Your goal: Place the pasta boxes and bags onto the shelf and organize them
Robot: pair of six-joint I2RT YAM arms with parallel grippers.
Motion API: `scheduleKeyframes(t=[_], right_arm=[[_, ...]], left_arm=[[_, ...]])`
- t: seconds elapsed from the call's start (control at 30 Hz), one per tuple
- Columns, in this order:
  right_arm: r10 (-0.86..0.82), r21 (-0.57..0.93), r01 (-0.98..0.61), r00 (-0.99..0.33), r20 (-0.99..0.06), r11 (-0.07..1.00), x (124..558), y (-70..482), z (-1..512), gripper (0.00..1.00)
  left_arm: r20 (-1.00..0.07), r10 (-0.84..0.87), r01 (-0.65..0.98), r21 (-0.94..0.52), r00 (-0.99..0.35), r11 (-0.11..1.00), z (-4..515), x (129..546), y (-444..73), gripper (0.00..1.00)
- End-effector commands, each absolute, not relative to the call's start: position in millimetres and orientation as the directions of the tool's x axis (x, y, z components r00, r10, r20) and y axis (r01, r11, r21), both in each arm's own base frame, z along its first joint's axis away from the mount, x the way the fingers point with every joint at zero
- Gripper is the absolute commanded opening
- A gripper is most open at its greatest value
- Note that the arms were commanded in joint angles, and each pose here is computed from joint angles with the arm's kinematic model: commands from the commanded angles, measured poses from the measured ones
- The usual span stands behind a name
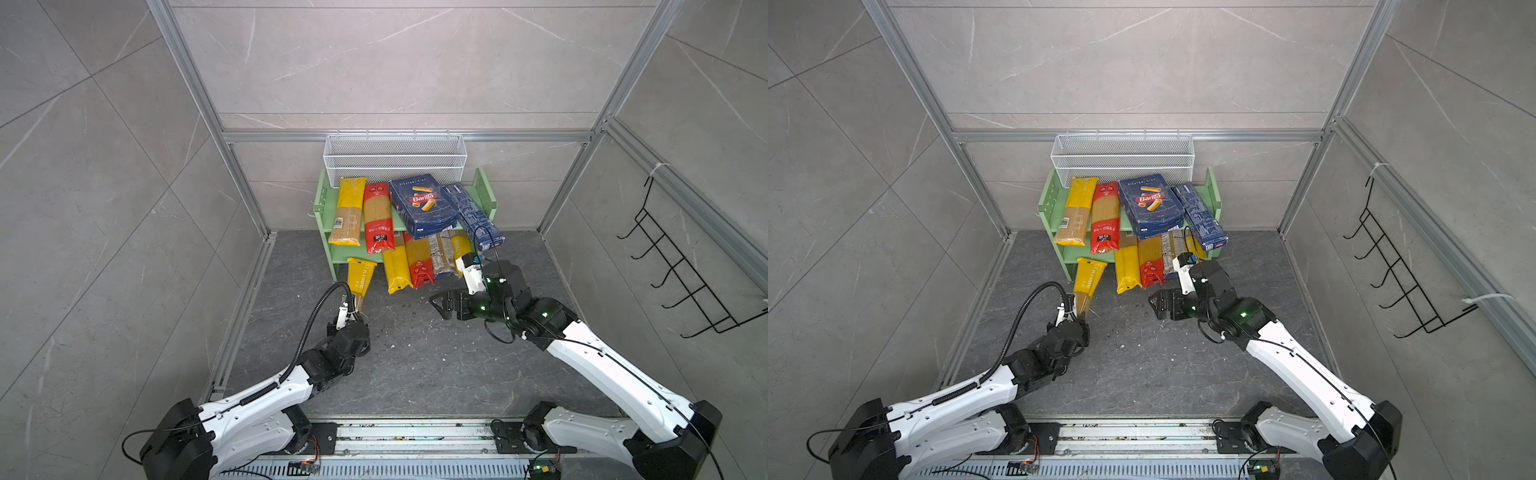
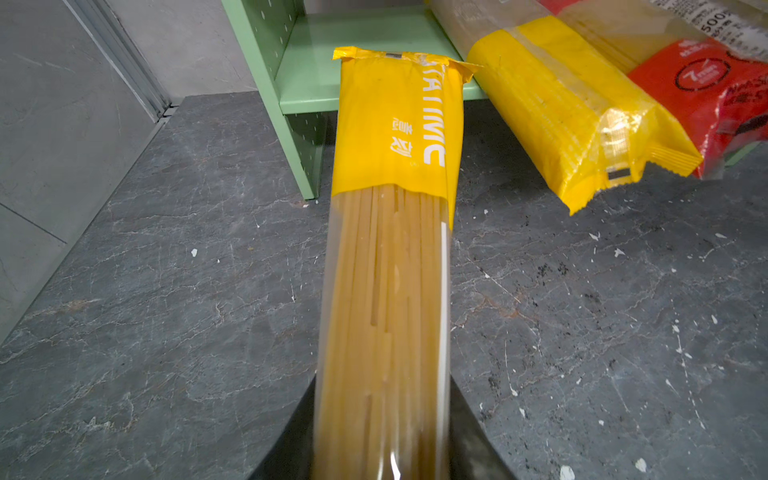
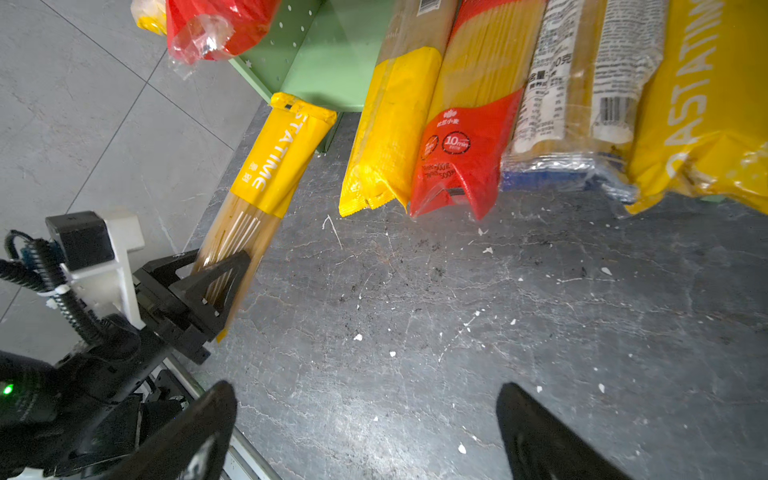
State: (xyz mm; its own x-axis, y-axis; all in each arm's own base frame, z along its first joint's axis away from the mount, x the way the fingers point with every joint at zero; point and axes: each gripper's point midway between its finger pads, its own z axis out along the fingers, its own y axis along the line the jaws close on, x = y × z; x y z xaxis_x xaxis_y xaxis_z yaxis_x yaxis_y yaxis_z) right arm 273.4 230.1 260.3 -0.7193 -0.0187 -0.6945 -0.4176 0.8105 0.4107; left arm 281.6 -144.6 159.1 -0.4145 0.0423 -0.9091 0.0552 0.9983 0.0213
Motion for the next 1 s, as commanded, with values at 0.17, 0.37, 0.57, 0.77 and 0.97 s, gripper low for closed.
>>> scheduleKeyframes(t=[0.17, 0.37, 0.57, 0.77, 0.97], right_arm=[[-0.027, 0.405, -0.453, -0.693, -0.721, 0.794, 287, 242, 275, 1.00], [-0.046, 0.386, -0.453, -0.694, -0.719, 0.804, 291, 242, 273, 1.00], [-0.054, 0.375, -0.453, -0.692, -0.720, 0.809, 297, 241, 272, 1.00], [-0.055, 0.370, -0.440, -0.700, -0.712, 0.818, 300, 234, 265, 1.00], [-0.052, 0.368, -0.424, -0.711, -0.702, 0.828, 306, 227, 260, 1.00]], left_arm=[[-0.966, -0.133, 0.024, -0.141, -0.224, 0.990, 234, 339, -157, 0.00], [-0.970, -0.139, 0.021, -0.146, -0.201, 0.989, 243, 360, -158, 0.00], [-0.973, -0.150, 0.013, -0.154, -0.178, 0.988, 244, 380, -158, 0.00], [-0.975, -0.177, 0.002, -0.179, -0.133, 0.984, 241, 403, -157, 0.00], [-0.978, -0.181, 0.009, -0.183, -0.100, 0.983, 243, 423, -163, 0.00]])
